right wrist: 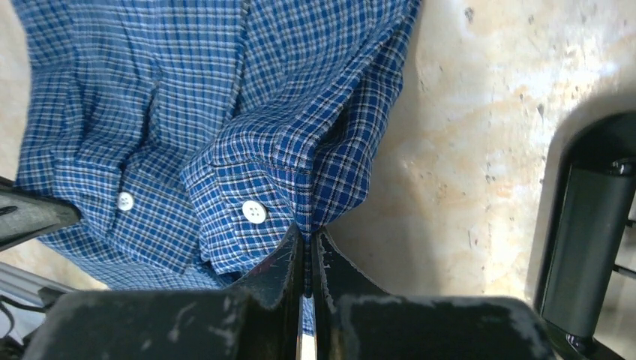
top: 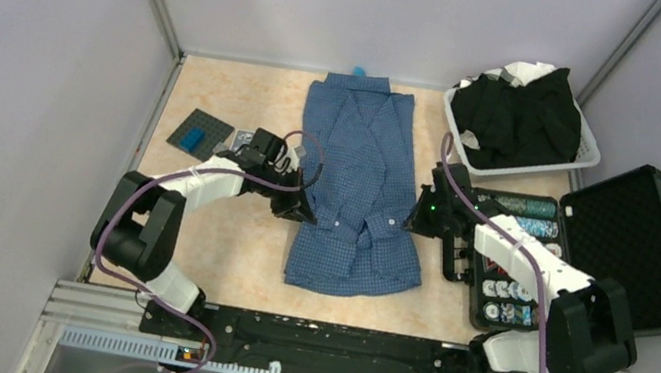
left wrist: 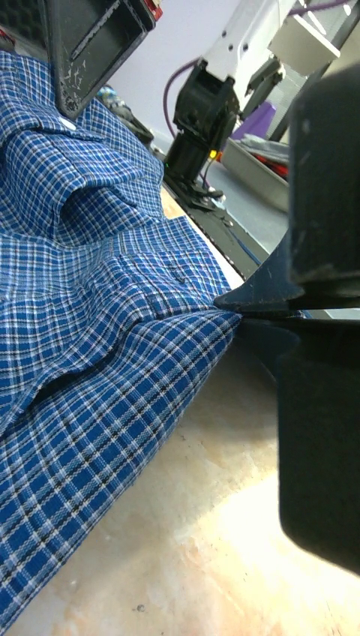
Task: Fold and stack the long sleeve shirts
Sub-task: Fold the shirt at the center of the board.
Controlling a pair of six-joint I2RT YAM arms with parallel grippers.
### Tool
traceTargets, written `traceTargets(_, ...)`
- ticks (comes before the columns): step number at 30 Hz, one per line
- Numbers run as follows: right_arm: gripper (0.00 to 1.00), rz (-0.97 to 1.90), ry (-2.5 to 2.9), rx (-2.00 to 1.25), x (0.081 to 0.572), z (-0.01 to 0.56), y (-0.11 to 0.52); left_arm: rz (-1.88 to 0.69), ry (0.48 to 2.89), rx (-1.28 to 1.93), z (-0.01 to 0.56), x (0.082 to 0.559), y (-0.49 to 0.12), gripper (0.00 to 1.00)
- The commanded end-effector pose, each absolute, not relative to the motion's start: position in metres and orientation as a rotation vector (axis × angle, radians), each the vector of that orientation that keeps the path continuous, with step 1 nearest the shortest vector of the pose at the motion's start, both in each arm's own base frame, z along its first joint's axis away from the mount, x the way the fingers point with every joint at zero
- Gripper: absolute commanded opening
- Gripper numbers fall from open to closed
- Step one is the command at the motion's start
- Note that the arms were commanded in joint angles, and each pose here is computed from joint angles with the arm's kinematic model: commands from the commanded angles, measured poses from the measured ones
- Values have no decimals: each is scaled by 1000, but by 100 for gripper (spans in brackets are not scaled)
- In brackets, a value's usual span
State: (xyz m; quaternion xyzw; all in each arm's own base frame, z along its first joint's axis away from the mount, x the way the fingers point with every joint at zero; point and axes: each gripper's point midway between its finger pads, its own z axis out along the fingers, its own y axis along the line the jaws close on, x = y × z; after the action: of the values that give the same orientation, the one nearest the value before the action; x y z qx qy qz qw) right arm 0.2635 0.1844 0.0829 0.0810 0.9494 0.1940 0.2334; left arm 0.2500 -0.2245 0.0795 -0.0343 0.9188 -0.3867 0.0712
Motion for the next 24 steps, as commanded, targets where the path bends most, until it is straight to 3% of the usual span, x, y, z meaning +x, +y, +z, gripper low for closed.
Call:
traceTargets(1,0,614,2473,192,297,123,198,-1277,2639,-76,112,273,-236,0)
traceTargets(6,0,643,2499,179,285,116,199,-1264,2674,-101,101,250,-227,0)
traceTargets(11,0,665,2585,151,226,92,199,-1250,2760,-78,81,193,-210,0)
traceTargets(15,0,687,2570,174,194,105,192,-1271,2780,-12,92,154,-199,0)
traceTargets(24,0,646,2525,129,217,134,197,-1270,2733,-54,124,174,-197,0)
